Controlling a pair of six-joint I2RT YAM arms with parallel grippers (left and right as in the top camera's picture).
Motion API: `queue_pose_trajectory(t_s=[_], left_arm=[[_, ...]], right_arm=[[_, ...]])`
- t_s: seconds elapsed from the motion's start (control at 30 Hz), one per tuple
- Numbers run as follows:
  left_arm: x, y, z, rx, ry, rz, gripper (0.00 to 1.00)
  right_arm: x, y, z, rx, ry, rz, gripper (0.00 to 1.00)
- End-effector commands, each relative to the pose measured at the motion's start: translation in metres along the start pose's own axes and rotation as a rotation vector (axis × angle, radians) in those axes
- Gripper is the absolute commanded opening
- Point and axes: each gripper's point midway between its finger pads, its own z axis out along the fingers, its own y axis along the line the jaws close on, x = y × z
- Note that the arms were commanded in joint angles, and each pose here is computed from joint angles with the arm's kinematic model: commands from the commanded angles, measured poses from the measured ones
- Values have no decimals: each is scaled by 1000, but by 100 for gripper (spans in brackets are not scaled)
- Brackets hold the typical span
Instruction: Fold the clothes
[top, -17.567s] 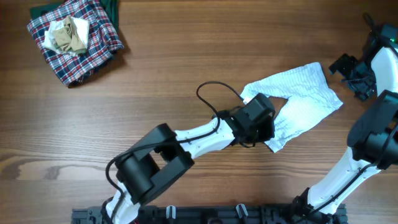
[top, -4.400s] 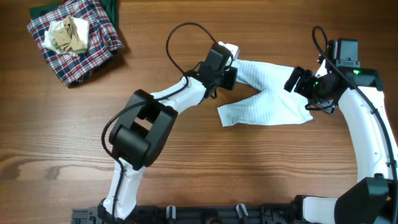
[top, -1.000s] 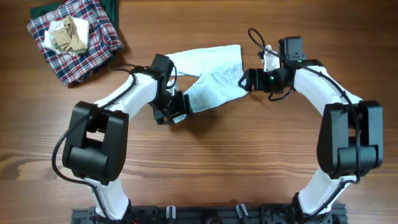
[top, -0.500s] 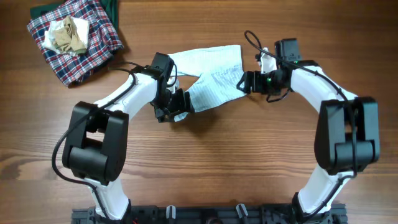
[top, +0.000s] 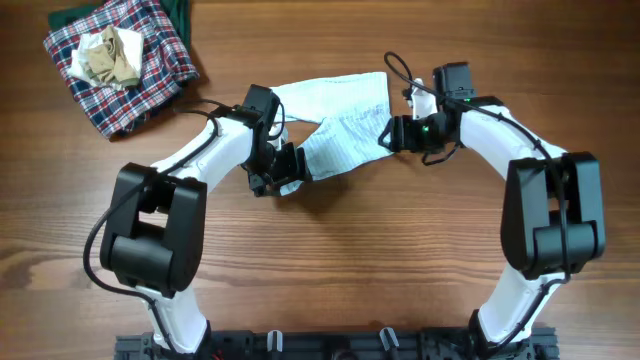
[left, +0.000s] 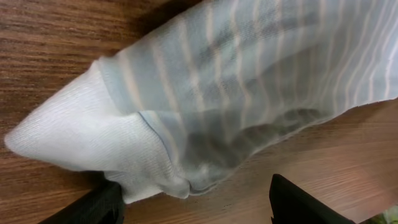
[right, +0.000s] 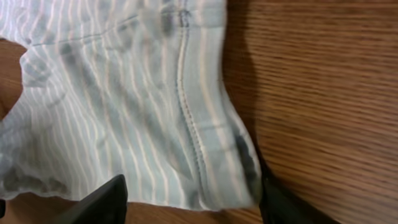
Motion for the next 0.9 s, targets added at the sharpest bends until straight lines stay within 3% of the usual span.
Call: queue_pose_trajectory(t_s=[0.0,0.2,0.33,0.47,0.67,0.87], left_arm=[[5,8,9,-21,24,-11,74],[4,8,9,-21,24,-11,63],[5,8,9,-22,24,-11,27],[5,8,9,-22,24,-11,13],[5,13,8,-51,21,-15,4],[8,33,6,-156,16,-28,4]], right_arm=[[1,-3,9,36,6,30,63],[0,-5,9,48,2,37,46],[-1,-15,8,103,-7,82,22],[-1,-15,8,103,-7,86,4],[0,-16,8,110,-3,113,4],[15,-37,1,182,39,252,4]])
